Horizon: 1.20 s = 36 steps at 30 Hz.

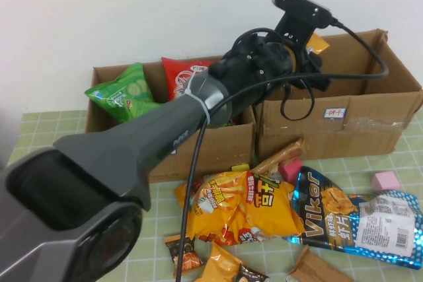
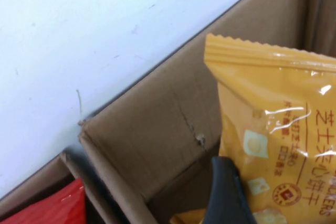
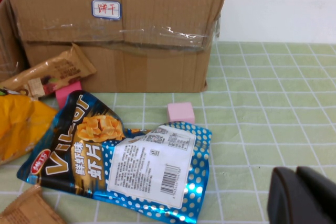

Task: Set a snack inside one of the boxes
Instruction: Place the biscuit in the biscuit box, then pick up the biscuit

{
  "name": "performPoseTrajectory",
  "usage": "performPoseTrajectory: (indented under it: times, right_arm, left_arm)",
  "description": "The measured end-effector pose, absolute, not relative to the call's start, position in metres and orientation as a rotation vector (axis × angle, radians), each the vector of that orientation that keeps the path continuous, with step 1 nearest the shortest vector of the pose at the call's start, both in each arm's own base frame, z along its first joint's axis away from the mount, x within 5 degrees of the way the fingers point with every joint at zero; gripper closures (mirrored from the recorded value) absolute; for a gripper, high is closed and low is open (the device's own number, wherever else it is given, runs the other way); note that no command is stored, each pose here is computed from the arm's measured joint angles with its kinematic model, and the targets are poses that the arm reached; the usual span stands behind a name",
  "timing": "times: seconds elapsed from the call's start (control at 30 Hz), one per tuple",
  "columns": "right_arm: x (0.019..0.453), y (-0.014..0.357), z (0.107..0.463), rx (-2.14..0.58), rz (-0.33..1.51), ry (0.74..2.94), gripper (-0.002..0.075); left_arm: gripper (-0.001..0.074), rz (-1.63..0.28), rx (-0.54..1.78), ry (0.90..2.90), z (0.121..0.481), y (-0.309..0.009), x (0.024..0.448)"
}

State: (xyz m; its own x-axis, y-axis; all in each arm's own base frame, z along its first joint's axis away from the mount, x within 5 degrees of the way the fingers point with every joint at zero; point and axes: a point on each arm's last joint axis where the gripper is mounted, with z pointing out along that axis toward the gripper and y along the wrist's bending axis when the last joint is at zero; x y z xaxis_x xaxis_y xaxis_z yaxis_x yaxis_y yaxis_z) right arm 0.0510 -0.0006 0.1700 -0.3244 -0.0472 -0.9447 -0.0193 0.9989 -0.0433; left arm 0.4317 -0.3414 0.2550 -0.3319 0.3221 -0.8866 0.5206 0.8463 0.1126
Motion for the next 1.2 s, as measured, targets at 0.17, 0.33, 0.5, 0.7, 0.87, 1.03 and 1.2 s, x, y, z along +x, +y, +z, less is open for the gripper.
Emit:
performPoseTrajectory:
  times: [0.17,0.33,0.5,0.7,0.87,1.03,1.2]
  right_arm:
    - [0.051,-0.001,0.17,-0.048,-0.028,1.901,0.0728]
    - [0.051,-0.001,0.17,-0.048,-0.028,1.901,0.0728]
    - [0.051,-0.001,0.17,-0.048,-0.028,1.901,0.0728]
    - [0.051,-0.001,0.17,-0.048,-0.028,1.901,0.0728]
    - [0.051,-0.001,0.17,-0.048,-0.028,1.901,0.0728]
    - [0.051,-0.001,0.17,-0.048,-0.028,1.901,0.0728]
    - [0.051,-0.001,0.17,-0.048,-0.028,1.901,0.0728]
  left_arm:
    - [0.035,-0.23,0.589,1.972,0.236,-0.335,0.449]
    - [0.0274,-0.236,0.563,1.995,0.226,-0.329,0.456]
    - [0.0198,-0.219,0.533,2.034,0.232,-0.326,0.457]
    - [0.0238,-0.011,0.626,2.115,0.279,-0.306,0.444]
    - [0.0522,0.141,0.775,2.163,0.342,-0.278,0.413]
    - [0.071,0.127,0.946,2.249,0.369,-0.264,0.383]
    - [0.0732,0.011,1.053,2.317,0.37,-0.265,0.366]
